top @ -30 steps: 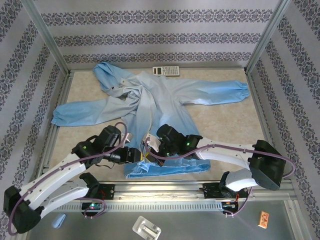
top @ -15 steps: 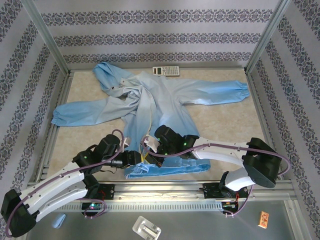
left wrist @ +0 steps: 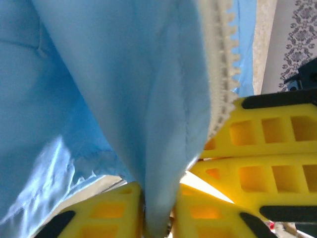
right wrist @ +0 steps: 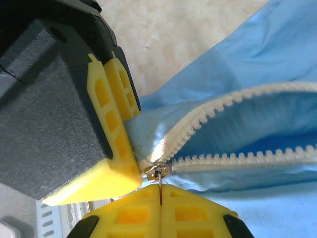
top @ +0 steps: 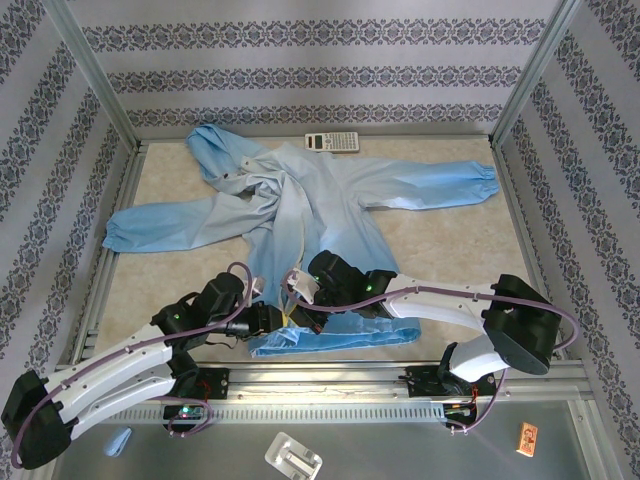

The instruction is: Zip up the jacket

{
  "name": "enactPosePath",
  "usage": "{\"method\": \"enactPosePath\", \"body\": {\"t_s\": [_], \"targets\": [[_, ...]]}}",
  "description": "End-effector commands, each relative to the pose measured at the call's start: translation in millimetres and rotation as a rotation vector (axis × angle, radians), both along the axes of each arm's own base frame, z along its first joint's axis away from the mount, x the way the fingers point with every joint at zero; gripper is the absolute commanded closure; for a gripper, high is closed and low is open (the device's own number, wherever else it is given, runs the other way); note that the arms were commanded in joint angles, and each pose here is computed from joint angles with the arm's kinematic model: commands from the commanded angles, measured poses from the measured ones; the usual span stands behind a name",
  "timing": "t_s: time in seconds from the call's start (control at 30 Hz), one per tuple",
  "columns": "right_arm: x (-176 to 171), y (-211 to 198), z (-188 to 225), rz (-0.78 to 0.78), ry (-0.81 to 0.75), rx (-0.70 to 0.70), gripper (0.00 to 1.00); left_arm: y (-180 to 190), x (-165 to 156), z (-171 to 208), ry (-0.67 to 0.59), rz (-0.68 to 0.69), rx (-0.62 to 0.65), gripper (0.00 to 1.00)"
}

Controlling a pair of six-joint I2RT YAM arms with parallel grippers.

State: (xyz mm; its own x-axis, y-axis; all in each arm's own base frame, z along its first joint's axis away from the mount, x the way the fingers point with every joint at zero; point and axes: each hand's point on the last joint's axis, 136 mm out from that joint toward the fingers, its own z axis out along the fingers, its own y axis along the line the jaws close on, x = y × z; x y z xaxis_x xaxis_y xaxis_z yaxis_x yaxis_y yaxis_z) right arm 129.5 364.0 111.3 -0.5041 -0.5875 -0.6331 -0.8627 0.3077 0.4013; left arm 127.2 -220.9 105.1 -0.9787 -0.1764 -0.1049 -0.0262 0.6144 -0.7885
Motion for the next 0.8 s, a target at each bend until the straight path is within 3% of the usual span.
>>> {"method": "enactPosePath", "body": {"t_s": [0.0,0.07,0.77], "targets": [[4.2,8.7,13.4,-0.016,-0.030,0.042,1.00,0.2,0.6,1.5,-0.034,0.006,-0.010,0.94],[8.7,5.8,14.0,-0.043,-0.052,0.035,1.00,2.6,0.2,3.0,-0.049,0.003,-0.001,1.00],[58.4,-12.5,24.1,-0.279,-0.199,-0.028,1.00,2.2,-19.1,15.3,-0.036,-0.153,0.055,1.00]]}}
